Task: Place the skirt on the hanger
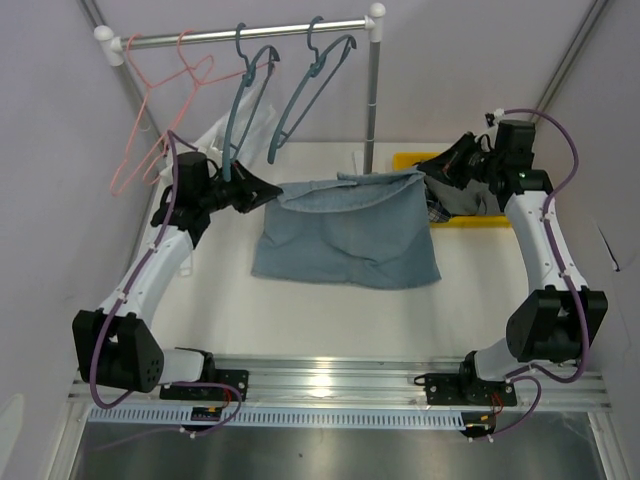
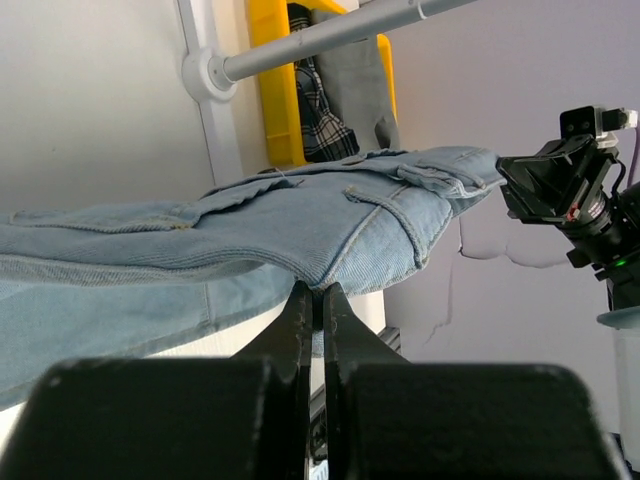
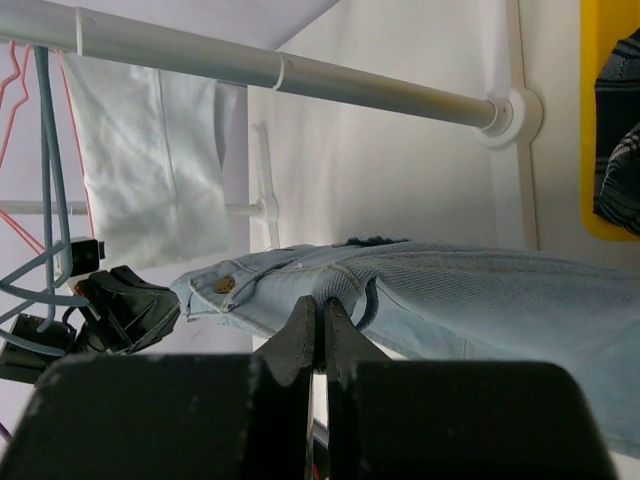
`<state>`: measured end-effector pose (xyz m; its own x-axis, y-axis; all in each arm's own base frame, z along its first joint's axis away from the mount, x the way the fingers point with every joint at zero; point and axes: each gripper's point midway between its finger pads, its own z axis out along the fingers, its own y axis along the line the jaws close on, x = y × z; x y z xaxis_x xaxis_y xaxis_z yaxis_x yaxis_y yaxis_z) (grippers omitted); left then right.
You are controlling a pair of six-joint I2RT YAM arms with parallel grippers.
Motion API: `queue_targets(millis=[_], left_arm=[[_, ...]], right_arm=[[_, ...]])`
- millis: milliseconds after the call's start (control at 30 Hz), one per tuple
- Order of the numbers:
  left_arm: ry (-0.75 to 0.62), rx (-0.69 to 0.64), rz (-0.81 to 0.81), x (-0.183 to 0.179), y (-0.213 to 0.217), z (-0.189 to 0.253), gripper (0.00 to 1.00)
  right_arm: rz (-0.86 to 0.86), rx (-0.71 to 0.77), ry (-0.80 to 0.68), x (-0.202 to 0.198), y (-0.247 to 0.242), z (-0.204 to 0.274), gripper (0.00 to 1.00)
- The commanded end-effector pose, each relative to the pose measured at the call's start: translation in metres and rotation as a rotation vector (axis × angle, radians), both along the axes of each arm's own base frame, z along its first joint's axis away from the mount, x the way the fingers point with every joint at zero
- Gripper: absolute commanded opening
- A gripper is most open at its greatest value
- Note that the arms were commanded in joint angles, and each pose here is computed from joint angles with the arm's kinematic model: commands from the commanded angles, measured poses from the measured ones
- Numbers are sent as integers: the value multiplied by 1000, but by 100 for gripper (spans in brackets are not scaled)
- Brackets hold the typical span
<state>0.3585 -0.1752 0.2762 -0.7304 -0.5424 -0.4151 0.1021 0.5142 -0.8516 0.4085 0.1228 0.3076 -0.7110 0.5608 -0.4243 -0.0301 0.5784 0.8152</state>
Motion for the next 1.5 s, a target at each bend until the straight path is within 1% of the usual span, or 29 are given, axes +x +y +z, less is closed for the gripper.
queue_targets(millis=[0, 100, 133, 167, 200, 267, 300, 400, 433, 500, 533, 600, 667, 700, 800, 967, 1467], left_arm=[[-79, 35, 35, 1, 14, 8, 0], [7, 29, 21, -21, 13, -36, 0], [-28, 19, 17, -27, 13, -30, 0], [-19, 16, 11, -35, 13, -36, 0], [25, 27, 1, -47, 13, -59, 0], [19, 33, -11, -62, 14, -62, 0], [64, 52, -17, -74, 16, -85, 0], [109, 46, -30, -100, 16, -105, 0], [175, 47, -35, -115, 17, -132, 0], [189, 67, -34, -127, 20, -144, 0], [235, 80, -33, -137, 22, -161, 0], [278, 93, -31, -146, 24, -180, 0], [294, 81, -42, -151, 21, -187, 0], [312, 80, -45, -155, 20, -195, 0], [336, 99, -41, -159, 22, -207, 0], [363, 135, -47, -164, 25, -219, 0], [384, 180, -50, -165, 28, -225, 0]], right_arm=[[-41, -48, -46, -4, -12, -2, 0], [-51, -55, -27, -22, -18, -20, 0], [-56, -52, 1, -36, -19, -37, 0], [-58, -52, 9, -42, -21, -43, 0], [-56, -57, 17, -50, -21, -49, 0], [-51, -69, 53, -71, -21, -66, 0], [-49, -66, 63, -79, -20, -70, 0], [-55, -73, 118, -114, -15, -95, 0], [-64, -79, 135, -123, -16, -104, 0], [-77, -59, 189, -151, -14, -128, 0], [-81, -52, 208, -159, -14, -137, 0], [-94, -29, 276, -179, -12, -163, 0], [-104, -8, 316, -188, -10, -179, 0], [-112, 9, 365, -197, -8, -196, 0], [-113, 23, 405, -206, -6, -215, 0], [-133, -4, 428, -207, -10, -228, 0], [-136, -29, 419, -203, -16, -233, 0]])
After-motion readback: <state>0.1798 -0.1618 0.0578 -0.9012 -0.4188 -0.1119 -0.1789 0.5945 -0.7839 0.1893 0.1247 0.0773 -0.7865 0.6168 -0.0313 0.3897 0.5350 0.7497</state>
